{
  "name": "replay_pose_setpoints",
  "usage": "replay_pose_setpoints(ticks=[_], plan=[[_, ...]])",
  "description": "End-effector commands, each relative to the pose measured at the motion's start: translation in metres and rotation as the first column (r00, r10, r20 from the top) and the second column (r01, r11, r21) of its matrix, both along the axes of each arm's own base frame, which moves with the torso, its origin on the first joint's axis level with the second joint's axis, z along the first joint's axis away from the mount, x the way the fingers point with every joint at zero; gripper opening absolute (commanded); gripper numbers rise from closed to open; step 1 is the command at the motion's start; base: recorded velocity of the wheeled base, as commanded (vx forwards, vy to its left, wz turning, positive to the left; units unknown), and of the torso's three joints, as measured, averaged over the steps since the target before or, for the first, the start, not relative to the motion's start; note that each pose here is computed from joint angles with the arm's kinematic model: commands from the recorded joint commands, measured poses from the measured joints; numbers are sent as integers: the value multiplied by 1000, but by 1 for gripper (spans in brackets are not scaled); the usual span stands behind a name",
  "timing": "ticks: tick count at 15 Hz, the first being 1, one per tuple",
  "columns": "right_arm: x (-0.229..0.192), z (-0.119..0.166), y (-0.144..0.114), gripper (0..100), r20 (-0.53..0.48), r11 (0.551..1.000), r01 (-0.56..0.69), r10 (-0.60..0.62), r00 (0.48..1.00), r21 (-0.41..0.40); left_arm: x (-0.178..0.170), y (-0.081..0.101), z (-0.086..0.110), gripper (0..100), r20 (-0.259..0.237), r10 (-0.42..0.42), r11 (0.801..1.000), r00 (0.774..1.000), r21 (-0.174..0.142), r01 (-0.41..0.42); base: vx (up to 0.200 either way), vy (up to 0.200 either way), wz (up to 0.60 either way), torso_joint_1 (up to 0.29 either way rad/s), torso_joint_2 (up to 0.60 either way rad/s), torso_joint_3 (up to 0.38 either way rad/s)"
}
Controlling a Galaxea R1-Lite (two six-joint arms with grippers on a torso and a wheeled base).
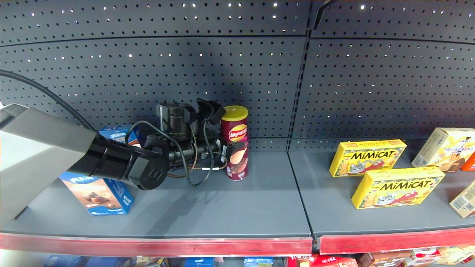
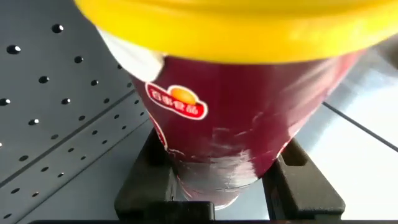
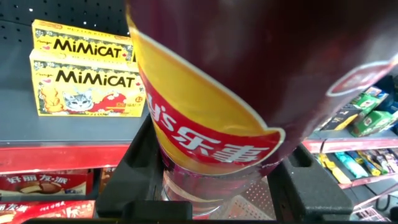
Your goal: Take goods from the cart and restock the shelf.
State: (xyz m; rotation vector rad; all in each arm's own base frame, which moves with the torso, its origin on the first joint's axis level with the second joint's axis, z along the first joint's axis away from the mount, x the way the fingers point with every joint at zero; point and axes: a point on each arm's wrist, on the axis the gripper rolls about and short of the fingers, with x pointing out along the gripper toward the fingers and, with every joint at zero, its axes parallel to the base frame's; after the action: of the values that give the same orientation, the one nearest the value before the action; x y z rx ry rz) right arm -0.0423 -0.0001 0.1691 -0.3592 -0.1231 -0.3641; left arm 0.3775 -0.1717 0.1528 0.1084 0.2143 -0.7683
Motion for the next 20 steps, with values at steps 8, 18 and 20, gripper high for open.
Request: replay_pose_setpoints(ticks=[8, 18, 20], plan=[[-6, -5, 1, 0, 14, 1000, -3, 3, 1000, -2, -50, 1, 11, 0, -33, -57, 998, 998, 15, 57, 0, 0, 0, 0, 0, 0], [-7, -2, 1, 0, 31, 1000, -6, 6, 1000, 6, -125, 0, 17, 0, -78, -156, 987, 985, 37, 159, 0, 0, 0, 0, 0, 0], [-7, -2, 1, 0, 31, 1000, -6, 6, 1000, 6, -131, 3, 16, 0, -84, -156, 986, 984, 40, 159, 0, 0, 0, 0, 0, 0]])
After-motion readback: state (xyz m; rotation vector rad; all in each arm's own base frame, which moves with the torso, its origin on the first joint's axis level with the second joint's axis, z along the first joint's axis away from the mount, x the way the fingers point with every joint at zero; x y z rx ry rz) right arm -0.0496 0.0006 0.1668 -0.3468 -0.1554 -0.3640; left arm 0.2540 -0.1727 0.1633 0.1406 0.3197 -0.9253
